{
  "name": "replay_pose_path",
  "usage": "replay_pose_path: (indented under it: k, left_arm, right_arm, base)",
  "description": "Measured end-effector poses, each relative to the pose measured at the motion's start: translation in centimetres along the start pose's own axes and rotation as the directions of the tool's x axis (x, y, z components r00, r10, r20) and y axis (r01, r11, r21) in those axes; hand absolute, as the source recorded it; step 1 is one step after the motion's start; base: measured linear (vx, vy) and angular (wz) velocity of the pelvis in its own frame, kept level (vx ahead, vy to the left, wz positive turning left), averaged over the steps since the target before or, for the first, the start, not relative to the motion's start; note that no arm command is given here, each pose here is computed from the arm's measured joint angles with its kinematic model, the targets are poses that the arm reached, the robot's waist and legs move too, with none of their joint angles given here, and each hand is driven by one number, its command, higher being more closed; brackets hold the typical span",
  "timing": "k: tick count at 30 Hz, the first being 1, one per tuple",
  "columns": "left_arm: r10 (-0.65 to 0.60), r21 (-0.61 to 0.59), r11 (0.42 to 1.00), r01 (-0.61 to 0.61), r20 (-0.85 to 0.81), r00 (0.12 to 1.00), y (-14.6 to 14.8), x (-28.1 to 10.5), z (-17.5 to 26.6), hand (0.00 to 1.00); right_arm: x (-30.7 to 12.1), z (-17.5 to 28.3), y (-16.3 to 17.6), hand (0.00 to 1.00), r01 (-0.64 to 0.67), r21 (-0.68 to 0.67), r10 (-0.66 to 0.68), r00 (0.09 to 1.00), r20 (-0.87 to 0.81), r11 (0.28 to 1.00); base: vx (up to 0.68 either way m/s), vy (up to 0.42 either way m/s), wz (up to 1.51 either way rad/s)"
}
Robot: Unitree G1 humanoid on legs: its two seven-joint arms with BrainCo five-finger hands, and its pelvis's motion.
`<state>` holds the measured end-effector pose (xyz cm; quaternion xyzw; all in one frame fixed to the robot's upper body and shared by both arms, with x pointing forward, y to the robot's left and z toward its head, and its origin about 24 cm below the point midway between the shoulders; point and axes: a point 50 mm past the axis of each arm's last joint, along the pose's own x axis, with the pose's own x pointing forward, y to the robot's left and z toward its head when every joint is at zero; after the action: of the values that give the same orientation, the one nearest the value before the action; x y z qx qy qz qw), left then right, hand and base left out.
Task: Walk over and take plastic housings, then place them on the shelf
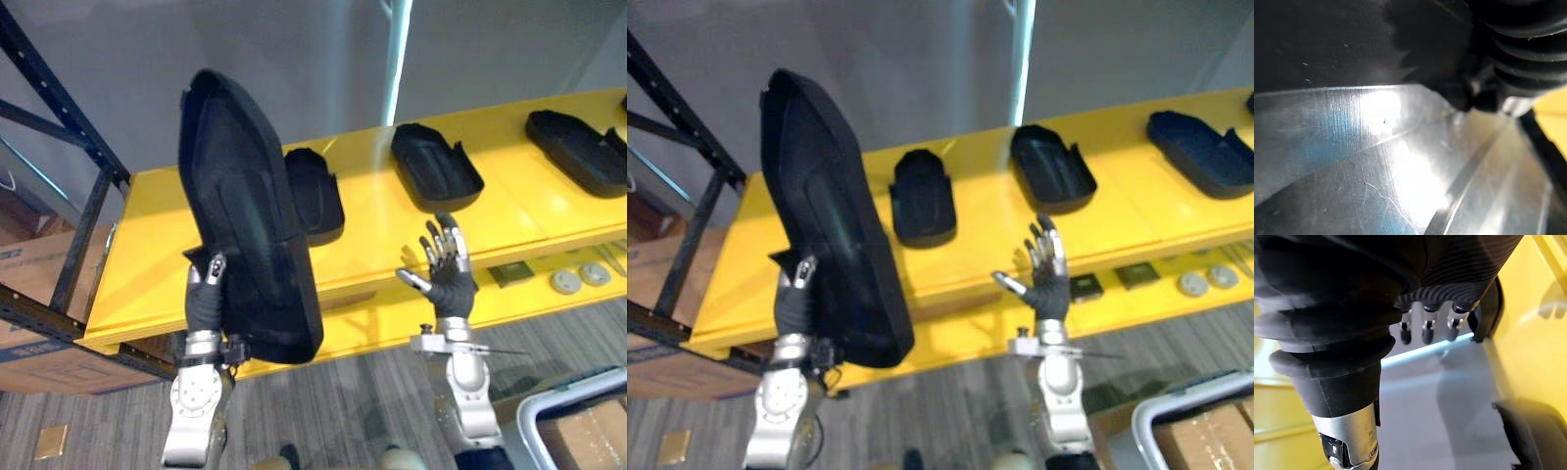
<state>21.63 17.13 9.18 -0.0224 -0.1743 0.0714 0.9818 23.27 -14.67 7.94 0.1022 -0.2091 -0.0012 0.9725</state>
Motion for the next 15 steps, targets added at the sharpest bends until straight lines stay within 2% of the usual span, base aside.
replay_pose_path:
  k: [4, 7, 10, 13, 15]
  left_arm:
    - [0.032, 0.047, 0.998, -0.030, -0.044, 0.998, 1.7, -0.5, -0.4, 1.00]
    - [0.051, 0.064, 0.997, -0.047, -0.067, 0.996, 1.9, -1.1, -0.5, 1.00]
    - [0.087, 0.134, 0.988, -0.076, -0.074, 0.993, 2.0, -1.4, -0.6, 1.00]
    - [0.173, 0.204, 0.966, -0.161, -0.044, 0.984, 2.9, -1.3, -0.3, 1.00]
    - [0.272, 0.298, 0.918, -0.261, 0.004, 0.962, 4.6, -0.8, 0.3, 1.00]
  right_arm:
    - [-0.7, -0.8, 1.3, 0.00, 0.000, 0.036, 0.002, 0.999, -0.054, 0.999]
    - [-0.8, -0.9, 1.7, 0.00, -0.011, 0.046, 0.014, 0.998, -0.059, 0.999]
    - [-1.1, -1.1, 1.5, 0.00, -0.010, 0.035, 0.013, 0.997, -0.081, 0.999]
    - [-1.3, -1.1, 0.9, 0.00, -0.023, 0.013, 0.024, 0.996, -0.088, 1.000]
    - [-1.1, -0.8, 0.4, 0.00, -0.020, 0.000, 0.020, 0.997, -0.076, 1.000]
  base:
    - [0.01, 0.093, -0.07]
    - [0.00, 0.000, 0.00]
    - [0.00, 0.000, 0.00]
    - [-0.01, -0.004, 0.01]
    - [-0.03, -0.015, 0.04]
